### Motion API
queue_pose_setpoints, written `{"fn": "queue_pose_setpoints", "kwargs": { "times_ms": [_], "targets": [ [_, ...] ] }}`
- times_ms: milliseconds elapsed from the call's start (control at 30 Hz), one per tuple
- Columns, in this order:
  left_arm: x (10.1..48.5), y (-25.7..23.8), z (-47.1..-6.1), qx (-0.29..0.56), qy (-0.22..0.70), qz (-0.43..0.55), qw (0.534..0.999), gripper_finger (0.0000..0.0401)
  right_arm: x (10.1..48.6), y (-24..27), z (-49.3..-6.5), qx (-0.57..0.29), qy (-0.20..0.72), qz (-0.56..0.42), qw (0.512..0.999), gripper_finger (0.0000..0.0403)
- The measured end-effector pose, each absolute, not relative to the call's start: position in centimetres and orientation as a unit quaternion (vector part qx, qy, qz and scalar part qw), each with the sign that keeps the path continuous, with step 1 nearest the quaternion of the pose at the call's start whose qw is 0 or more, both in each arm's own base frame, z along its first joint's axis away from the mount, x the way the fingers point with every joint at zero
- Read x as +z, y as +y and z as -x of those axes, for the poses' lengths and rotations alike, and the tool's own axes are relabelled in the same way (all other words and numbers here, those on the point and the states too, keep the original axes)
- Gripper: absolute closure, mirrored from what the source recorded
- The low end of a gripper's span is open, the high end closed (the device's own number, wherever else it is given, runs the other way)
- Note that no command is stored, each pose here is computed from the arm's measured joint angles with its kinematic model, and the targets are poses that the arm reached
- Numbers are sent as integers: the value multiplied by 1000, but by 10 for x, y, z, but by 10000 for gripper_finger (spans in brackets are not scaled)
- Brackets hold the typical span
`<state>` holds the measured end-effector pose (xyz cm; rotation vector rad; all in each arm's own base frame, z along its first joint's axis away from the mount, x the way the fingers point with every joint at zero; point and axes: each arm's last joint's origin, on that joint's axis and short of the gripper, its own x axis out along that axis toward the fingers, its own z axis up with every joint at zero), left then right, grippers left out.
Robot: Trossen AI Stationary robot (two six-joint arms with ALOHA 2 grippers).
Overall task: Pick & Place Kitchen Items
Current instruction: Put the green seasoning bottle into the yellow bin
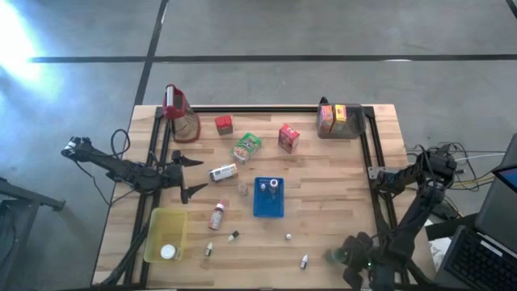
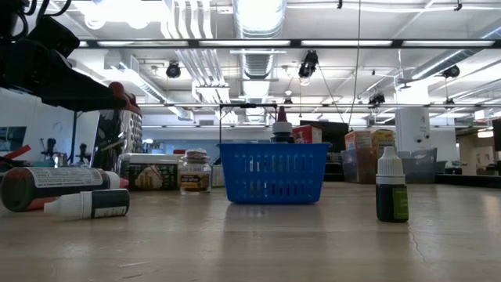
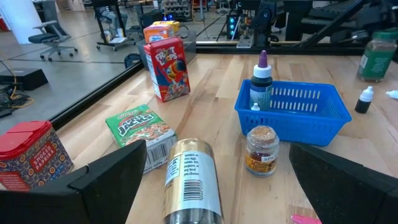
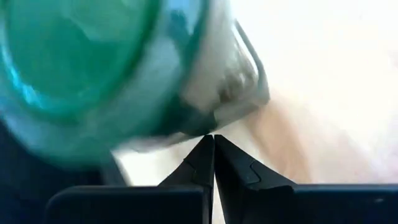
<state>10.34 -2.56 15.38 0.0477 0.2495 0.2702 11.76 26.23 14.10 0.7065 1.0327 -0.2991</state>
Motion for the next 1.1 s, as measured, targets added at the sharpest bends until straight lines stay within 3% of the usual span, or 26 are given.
{"fn": "queue_pose_setpoints", "kwargs": {
  "times_ms": [433, 733, 1100],
  "targets": [
    [154, -26, -103, 134, 124, -24, 983, 1, 123, 233, -131, -175, 449, -264, 835, 394],
    [154, -26, -103, 134, 124, -24, 983, 1, 136, 232, -128, -108, 502, -209, 832, 390],
    [154, -26, -103, 134, 124, -24, 983, 1, 146, 246, -101, -68, 455, -219, 860, 291]
  ]
}}
